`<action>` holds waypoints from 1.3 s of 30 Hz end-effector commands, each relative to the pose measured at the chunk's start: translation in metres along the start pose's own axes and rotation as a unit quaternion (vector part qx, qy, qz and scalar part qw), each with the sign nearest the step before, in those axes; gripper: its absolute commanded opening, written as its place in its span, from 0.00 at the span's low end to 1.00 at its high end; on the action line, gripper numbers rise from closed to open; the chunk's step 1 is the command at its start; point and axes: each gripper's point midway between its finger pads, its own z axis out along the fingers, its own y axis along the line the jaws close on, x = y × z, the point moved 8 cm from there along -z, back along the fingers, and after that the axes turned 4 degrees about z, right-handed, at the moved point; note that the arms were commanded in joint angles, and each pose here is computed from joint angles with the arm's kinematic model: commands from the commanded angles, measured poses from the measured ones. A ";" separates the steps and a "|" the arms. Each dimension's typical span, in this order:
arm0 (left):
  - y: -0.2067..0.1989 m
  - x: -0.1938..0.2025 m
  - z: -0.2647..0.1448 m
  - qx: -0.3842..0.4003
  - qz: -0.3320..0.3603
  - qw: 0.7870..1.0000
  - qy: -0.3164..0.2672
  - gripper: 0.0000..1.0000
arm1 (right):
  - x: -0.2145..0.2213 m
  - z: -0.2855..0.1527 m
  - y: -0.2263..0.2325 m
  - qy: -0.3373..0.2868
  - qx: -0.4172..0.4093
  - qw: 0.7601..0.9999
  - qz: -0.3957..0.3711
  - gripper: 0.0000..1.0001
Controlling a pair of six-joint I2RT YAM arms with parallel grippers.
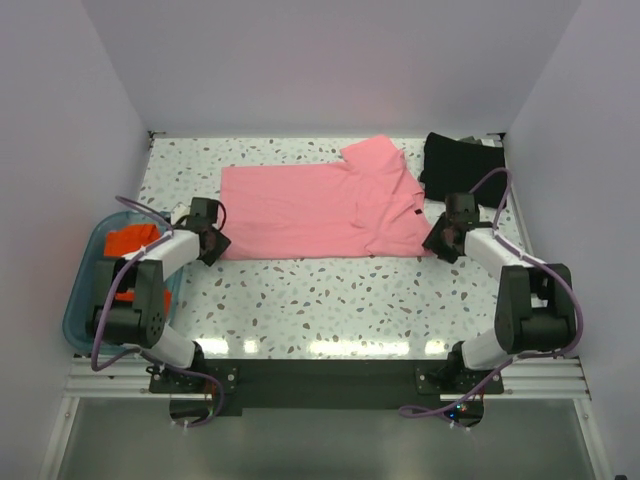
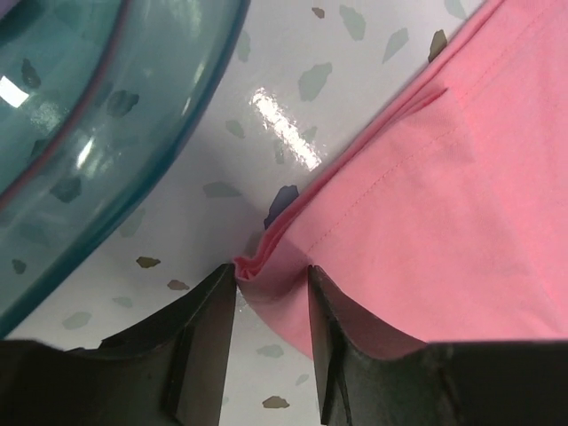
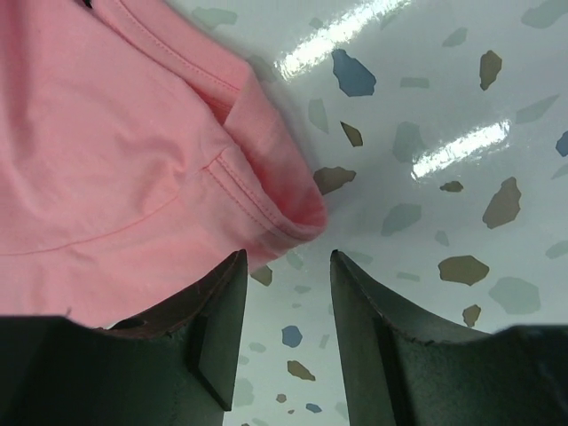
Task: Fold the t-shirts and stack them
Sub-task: Fold the tshirt
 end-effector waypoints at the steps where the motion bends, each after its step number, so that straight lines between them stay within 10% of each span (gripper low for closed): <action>1: 0.011 0.009 0.015 -0.041 0.000 0.999 0.010 0.42 | -0.006 0.011 0.005 -0.020 -0.010 1.000 0.002 0.47; 8: 0.012 0.010 0.019 -0.052 0.004 0.999 0.013 0.24 | -0.005 0.025 0.006 -0.014 -0.008 1.000 0.010 0.42; 10: 0.011 0.009 0.018 -0.052 0.005 0.999 0.012 0.19 | -0.005 0.026 0.006 -0.013 -0.005 1.000 0.010 0.17; 14: 0.013 0.004 0.012 -0.064 0.009 0.998 0.005 0.00 | -0.014 0.021 0.002 -0.013 0.002 1.000 0.014 0.00; 35: 0.073 0.018 -0.057 -0.084 -0.019 0.996 -0.035 0.00 | 0.023 -0.084 -0.059 -0.029 -0.007 0.998 0.047 0.04; 39: 0.086 0.029 -0.067 -0.065 -0.023 0.997 -0.027 0.07 | 0.034 -0.109 -0.064 -0.045 -0.032 0.997 0.059 0.20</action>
